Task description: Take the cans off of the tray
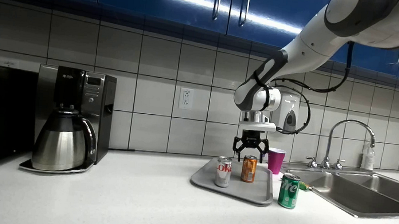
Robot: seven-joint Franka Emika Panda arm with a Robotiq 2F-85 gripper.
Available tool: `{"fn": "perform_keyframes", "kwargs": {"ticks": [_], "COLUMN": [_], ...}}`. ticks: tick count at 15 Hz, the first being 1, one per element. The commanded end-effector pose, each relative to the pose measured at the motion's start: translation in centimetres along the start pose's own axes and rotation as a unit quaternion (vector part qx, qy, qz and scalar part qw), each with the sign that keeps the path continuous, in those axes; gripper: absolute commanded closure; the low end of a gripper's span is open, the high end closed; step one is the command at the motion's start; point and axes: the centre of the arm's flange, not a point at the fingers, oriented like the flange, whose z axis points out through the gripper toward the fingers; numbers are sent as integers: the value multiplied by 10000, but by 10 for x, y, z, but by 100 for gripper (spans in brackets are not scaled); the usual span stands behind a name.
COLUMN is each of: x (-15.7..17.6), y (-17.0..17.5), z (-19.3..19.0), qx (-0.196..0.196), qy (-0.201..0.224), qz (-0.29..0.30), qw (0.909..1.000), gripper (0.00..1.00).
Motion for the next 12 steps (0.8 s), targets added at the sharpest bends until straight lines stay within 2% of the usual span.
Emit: {"fn": "perform_keyframes", "kwargs": {"ticks": [1,5,12], "x": [12,14,10], "y": [-3,-1,-2], "z": [-5,-5,-13], "qx": [-30,-29,-18], "qy": [-87,-72,26], "qz": [-81,-57,-42], "qw": [9999,10000,10000], "gripper": [26,58,61]}}
